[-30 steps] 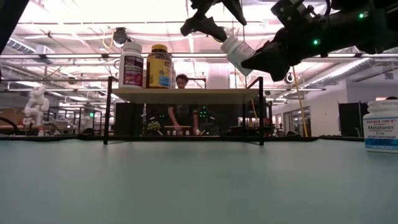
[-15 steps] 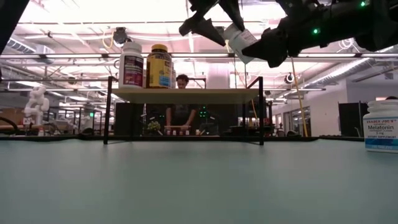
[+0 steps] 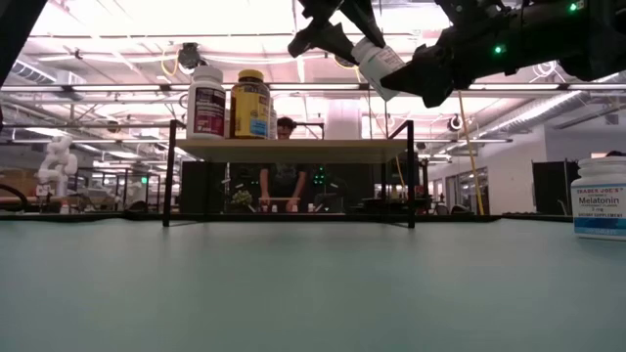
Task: Pick and place medicine bottles onto shelf by color
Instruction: Put the left white supplement bottle on the shelf
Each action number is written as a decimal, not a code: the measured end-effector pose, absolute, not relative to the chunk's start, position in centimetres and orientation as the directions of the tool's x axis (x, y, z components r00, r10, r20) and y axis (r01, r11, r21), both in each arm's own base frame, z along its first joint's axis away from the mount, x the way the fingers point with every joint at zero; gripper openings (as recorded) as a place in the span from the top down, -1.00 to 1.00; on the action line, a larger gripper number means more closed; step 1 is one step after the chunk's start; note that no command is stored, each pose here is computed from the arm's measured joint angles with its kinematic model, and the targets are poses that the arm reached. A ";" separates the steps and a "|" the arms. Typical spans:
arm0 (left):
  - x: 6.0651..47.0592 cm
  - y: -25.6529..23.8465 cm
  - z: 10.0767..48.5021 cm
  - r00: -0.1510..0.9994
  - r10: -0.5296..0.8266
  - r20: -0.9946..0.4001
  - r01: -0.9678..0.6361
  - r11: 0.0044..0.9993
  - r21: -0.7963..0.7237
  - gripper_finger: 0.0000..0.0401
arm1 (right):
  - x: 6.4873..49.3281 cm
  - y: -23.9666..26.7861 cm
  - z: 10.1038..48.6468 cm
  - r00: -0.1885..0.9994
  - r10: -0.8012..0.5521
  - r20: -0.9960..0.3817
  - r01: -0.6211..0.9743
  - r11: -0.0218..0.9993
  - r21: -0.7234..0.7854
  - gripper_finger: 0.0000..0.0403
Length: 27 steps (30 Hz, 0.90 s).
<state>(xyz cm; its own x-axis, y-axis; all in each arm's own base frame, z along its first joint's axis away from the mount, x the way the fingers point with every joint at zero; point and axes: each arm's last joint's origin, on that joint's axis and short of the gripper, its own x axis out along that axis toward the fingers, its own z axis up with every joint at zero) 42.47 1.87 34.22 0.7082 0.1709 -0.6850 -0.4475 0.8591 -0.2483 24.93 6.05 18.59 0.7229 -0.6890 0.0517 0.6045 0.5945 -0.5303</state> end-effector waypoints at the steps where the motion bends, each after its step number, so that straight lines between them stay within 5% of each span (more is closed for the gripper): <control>1: 42.5 1.8 34.2 0.708 0.169 -0.686 -0.444 0.862 -0.246 0.11 | 24.9 6.0 18.6 0.723 -0.689 0.052 0.608 0.599 -0.522 -0.08; 22: 42.4 2.3 34.2 0.703 0.167 -0.691 -0.293 0.954 -0.067 0.06 | 24.5 6.8 18.5 0.700 -0.713 0.041 0.644 0.605 -0.469 -0.54; 27: 41.5 2.8 34.8 0.681 0.195 -0.706 -0.130 0.981 0.146 0.14 | 24.2 7.2 18.4 0.652 -0.758 0.032 0.670 0.556 -0.492 -0.54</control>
